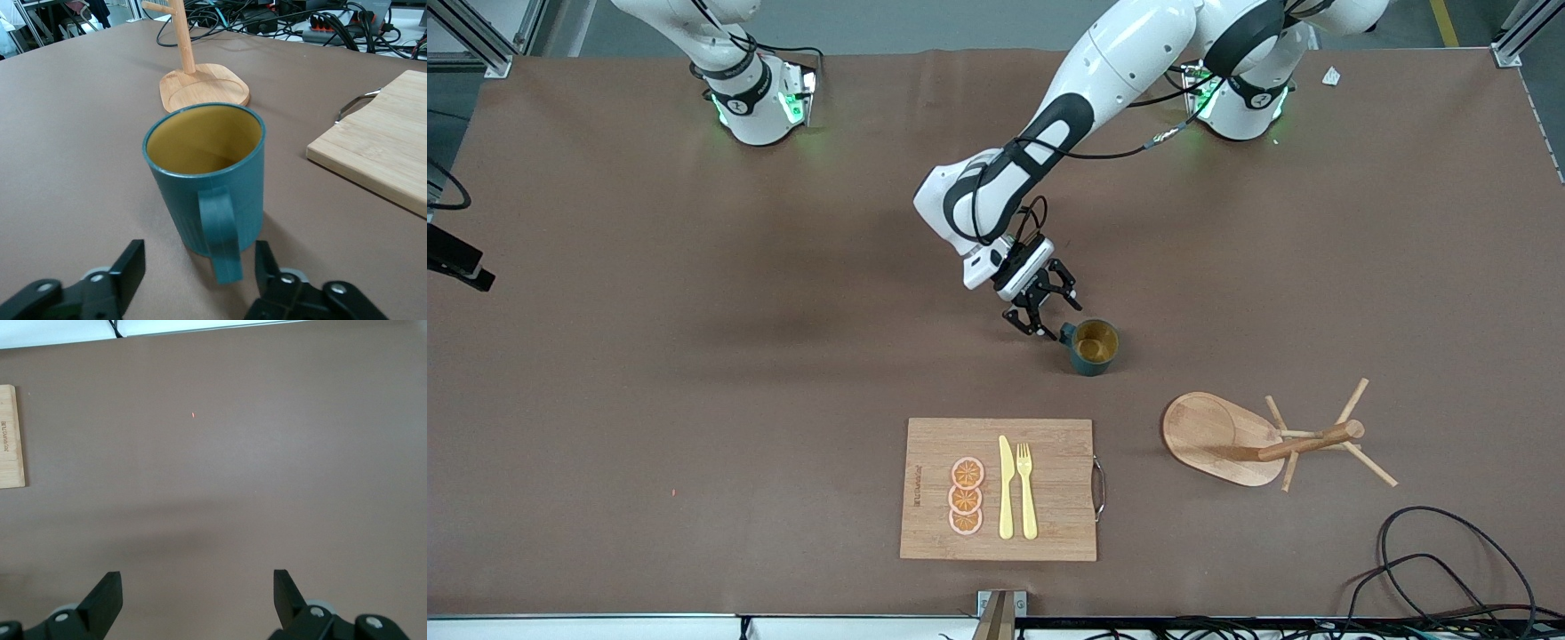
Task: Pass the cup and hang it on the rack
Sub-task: 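Grasp the mug handle with the left gripper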
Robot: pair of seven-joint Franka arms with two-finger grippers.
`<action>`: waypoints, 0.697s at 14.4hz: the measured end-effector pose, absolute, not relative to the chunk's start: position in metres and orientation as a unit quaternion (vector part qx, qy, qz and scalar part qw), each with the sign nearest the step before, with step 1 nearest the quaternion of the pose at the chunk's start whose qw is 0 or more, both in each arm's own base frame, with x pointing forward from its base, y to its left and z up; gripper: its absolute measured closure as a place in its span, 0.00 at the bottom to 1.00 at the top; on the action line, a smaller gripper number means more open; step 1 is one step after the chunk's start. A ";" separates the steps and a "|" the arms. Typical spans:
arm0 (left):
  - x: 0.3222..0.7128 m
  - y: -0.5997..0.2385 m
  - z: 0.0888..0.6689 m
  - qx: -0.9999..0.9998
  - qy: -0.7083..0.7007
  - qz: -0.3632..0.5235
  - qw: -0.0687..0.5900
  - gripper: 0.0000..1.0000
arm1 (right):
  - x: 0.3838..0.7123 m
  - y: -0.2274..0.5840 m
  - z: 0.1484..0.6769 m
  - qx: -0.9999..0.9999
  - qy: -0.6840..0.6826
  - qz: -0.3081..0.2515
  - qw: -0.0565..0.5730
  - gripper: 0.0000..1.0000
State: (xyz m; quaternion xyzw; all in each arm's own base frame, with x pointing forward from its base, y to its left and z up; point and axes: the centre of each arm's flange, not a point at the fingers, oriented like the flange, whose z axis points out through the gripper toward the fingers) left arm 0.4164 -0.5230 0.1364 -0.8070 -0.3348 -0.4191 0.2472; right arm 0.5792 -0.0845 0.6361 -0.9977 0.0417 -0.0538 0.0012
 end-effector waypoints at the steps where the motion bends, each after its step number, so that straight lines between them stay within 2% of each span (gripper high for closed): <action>1: 0.420 -0.520 0.135 -0.804 -0.337 -0.421 0.249 0.29 | 0.577 -0.084 0.643 -0.997 0.041 -0.062 0.001 0.00; 6: 0.432 -0.520 0.137 -0.800 -0.346 -0.425 0.246 0.31 | 0.574 -0.075 0.653 -0.997 0.033 -0.072 -0.006 0.00; 7: 0.432 -0.520 0.135 -0.800 -0.347 -0.424 0.246 0.38 | 0.574 -0.075 0.654 -0.997 0.031 -0.072 -0.013 0.00; 9: 0.431 -0.519 0.129 -0.800 -0.345 -0.423 0.250 0.61 | 0.574 -0.074 0.654 -0.997 0.029 -0.072 -0.018 0.00; 10: 0.431 -0.519 0.126 -0.800 -0.344 -0.422 0.251 0.61 | 0.574 -0.074 0.654 -0.997 0.029 -0.072 -0.018 0.00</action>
